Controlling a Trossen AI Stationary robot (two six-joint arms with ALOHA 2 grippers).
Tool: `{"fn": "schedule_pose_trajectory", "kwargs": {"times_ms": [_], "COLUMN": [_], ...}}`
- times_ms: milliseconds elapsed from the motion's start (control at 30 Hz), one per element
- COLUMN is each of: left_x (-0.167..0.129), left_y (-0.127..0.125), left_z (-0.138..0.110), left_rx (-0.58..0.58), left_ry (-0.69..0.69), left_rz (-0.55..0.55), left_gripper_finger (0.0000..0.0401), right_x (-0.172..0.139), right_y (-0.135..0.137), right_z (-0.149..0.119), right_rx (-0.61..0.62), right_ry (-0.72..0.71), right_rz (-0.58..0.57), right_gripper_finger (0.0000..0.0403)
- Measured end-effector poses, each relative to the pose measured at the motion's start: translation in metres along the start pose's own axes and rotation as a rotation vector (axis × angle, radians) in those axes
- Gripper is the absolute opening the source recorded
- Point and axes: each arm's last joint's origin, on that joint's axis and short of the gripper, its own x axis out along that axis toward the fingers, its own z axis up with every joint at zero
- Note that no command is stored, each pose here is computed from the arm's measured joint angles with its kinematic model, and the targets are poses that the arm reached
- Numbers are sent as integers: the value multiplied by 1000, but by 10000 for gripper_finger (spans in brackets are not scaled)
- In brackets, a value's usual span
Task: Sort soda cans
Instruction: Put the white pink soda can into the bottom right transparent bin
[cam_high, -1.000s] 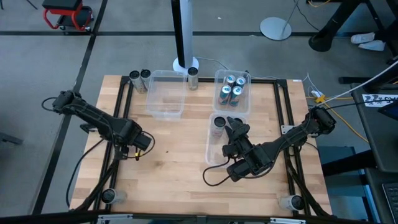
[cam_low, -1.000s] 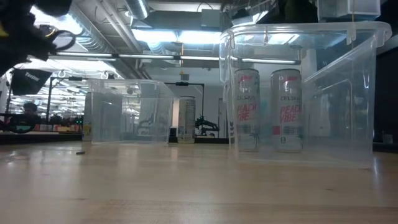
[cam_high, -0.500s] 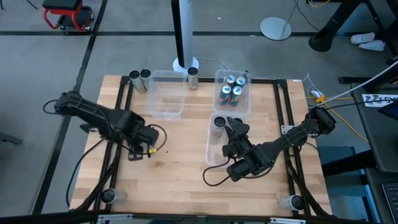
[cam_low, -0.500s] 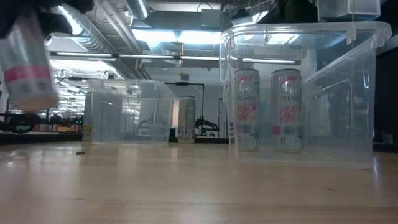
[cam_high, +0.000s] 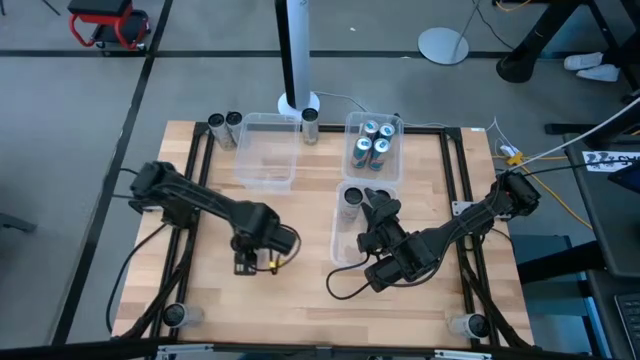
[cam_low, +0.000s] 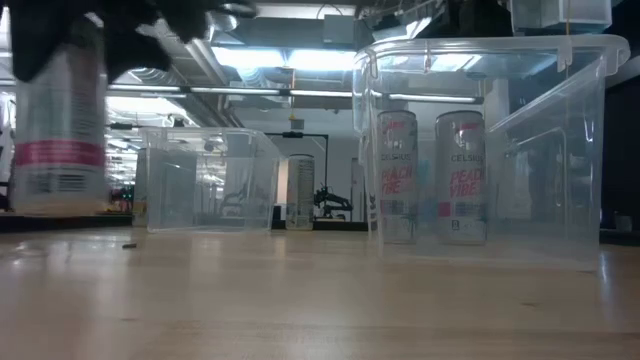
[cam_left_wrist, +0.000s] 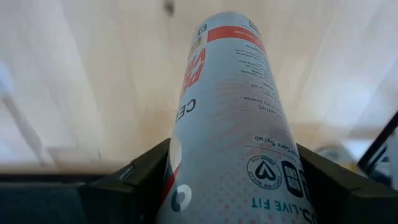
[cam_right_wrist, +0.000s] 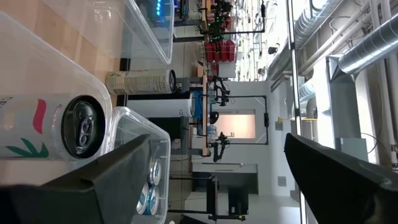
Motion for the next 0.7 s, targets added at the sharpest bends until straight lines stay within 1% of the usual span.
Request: {"fn": "schedule_pose_trajectory", "kwargs": {"times_ms": [167,333,467,600,700], "left_x": [4,15,22,22,21], "left_y": [-6,-6,-3,1,3], "left_z": [28,48,54,56,56], "left_rx": [45,88,113,107,104], "left_ry": [21,60,99,102,76], "left_rz": [3,17,15,6,-1], "left_gripper_finger": [241,241,246,269,284], "right_x": [0,0,0,0,0], "right_y": [0,0,0,0,0], "right_z": [0,0,0,0,0], "right_rx": [-1,-2,-27,-30,-31], "right_ry": [0,0,-1,-1,-1], "right_rz": [0,1,11,14,14], "right_gripper_finger": [365,365,365,365,365]}}
